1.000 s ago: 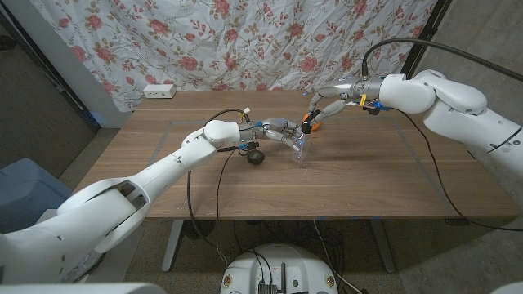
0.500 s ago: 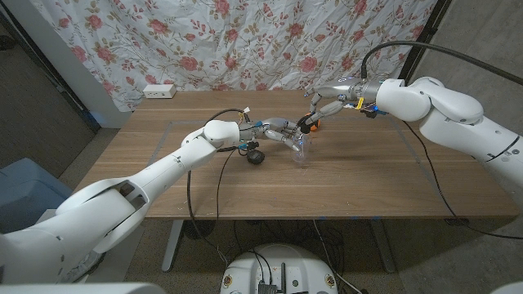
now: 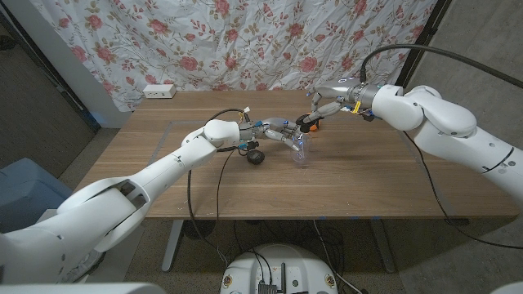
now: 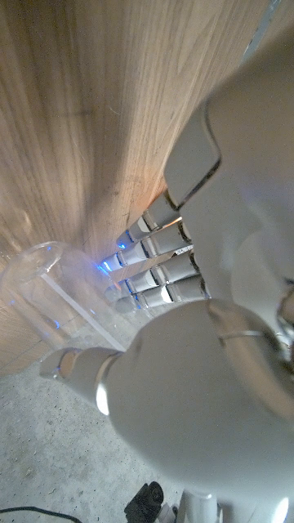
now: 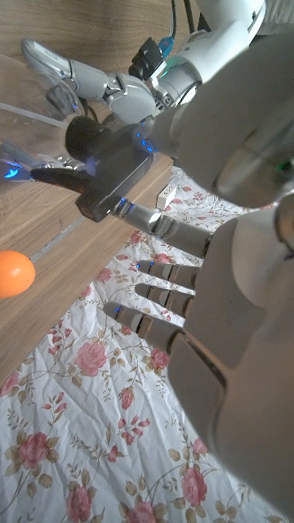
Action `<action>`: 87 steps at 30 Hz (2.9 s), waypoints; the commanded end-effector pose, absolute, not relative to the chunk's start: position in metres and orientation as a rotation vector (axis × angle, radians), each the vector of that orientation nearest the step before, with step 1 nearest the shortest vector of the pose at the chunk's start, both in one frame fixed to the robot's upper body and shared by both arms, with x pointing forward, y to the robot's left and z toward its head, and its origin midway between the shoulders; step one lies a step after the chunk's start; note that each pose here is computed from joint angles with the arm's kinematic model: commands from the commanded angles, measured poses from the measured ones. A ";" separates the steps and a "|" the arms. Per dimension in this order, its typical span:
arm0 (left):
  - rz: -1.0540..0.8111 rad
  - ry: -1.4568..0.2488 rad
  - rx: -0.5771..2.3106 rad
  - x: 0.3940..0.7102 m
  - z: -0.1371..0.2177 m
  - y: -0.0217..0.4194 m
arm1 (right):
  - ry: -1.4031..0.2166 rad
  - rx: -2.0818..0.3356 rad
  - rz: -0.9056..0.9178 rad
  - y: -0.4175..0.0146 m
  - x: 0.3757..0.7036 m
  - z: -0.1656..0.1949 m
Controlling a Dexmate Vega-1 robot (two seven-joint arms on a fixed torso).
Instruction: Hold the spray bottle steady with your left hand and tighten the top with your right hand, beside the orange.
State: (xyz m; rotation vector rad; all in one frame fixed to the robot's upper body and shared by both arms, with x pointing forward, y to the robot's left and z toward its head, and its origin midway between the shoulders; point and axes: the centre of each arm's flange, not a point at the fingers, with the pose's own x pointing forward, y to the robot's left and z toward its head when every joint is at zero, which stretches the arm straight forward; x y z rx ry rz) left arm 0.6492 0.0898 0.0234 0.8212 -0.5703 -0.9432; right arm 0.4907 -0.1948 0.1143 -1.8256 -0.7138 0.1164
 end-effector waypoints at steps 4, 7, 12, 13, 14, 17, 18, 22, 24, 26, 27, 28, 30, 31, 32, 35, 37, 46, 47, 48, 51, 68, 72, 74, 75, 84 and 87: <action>-0.941 -0.566 0.818 0.652 0.024 0.088 | -0.707 -1.822 -0.022 -0.189 0.487 0.101; -0.942 -0.566 0.817 0.652 0.024 0.087 | -0.706 -1.821 -0.045 -0.189 0.487 0.100; -0.942 -0.566 0.817 0.653 0.025 0.087 | -0.702 -1.823 -0.059 -0.186 0.487 0.098; -0.942 -0.566 0.817 0.653 0.025 0.087 | -0.701 -1.824 -0.063 -0.186 0.487 0.097; -0.941 -0.566 0.817 0.653 0.025 0.087 | -0.699 -1.823 -0.065 -0.185 0.487 0.097; -0.940 -0.566 0.816 0.653 0.025 0.087 | -0.689 -1.821 -0.072 -0.184 0.488 0.096; -0.940 -0.565 0.816 0.653 0.025 0.087 | -0.688 -1.821 -0.074 -0.184 0.488 0.096; -0.939 -0.564 0.816 0.653 0.024 0.087 | -0.678 -1.815 -0.085 -0.182 0.488 0.095; -0.938 -0.564 0.815 0.653 0.024 0.087 | -0.669 -1.815 -0.095 -0.181 0.489 0.094; -0.937 -0.563 0.815 0.653 0.025 0.087 | -0.667 -1.808 -0.101 -0.180 0.489 0.094; -0.937 -0.564 0.815 0.653 0.025 0.087 | -0.668 -1.806 -0.109 -0.180 0.489 0.093; -0.936 -0.564 0.816 0.653 0.025 0.087 | -0.667 -1.804 -0.112 -0.180 0.489 0.093; -0.936 -0.564 0.816 0.653 0.025 0.087 | -0.658 -1.797 -0.120 -0.179 0.489 0.093; -0.936 -0.565 0.817 0.653 0.025 0.087 | -0.653 -1.796 -0.128 -0.179 0.489 0.093; -0.937 -0.566 0.817 0.653 0.026 0.087 | -0.647 -1.794 -0.132 -0.179 0.489 0.092; -0.938 -0.566 0.816 0.653 0.026 0.086 | -0.630 -1.779 -0.144 -0.178 0.489 0.092; -0.940 -0.566 0.817 0.654 0.026 0.085 | -0.625 -1.775 -0.148 -0.178 0.488 0.092; -0.939 -0.569 0.819 0.655 0.027 0.085 | -0.608 -1.752 -0.163 -0.177 0.488 0.092; -0.939 -0.570 0.819 0.655 0.028 0.084 | -0.608 -1.750 -0.163 -0.177 0.488 0.092; -0.939 -0.571 0.818 0.655 0.028 0.084 | -0.608 -1.750 -0.164 -0.177 0.488 0.092; -0.938 -0.572 0.817 0.655 0.028 0.084 | -0.613 -1.743 -0.162 -0.177 0.487 0.093; -0.920 -0.578 0.801 0.653 0.023 0.086 | -0.631 -1.727 -0.176 -0.186 0.483 0.108; -0.915 -0.579 0.798 0.652 0.022 0.087 | -0.635 -1.718 -0.175 -0.189 0.482 0.111; -0.912 -0.581 0.797 0.652 0.022 0.087 | -0.635 -1.711 -0.177 -0.190 0.481 0.113; -0.910 -0.582 0.796 0.652 0.022 0.087 | -0.636 -1.708 -0.180 -0.191 0.481 0.114; -0.893 -0.584 0.788 0.650 0.019 0.090 | -0.650 -1.658 -0.198 -0.197 0.480 0.118; -0.886 -0.585 0.784 0.650 0.018 0.091 | -0.653 -1.623 -0.200 -0.201 0.480 0.119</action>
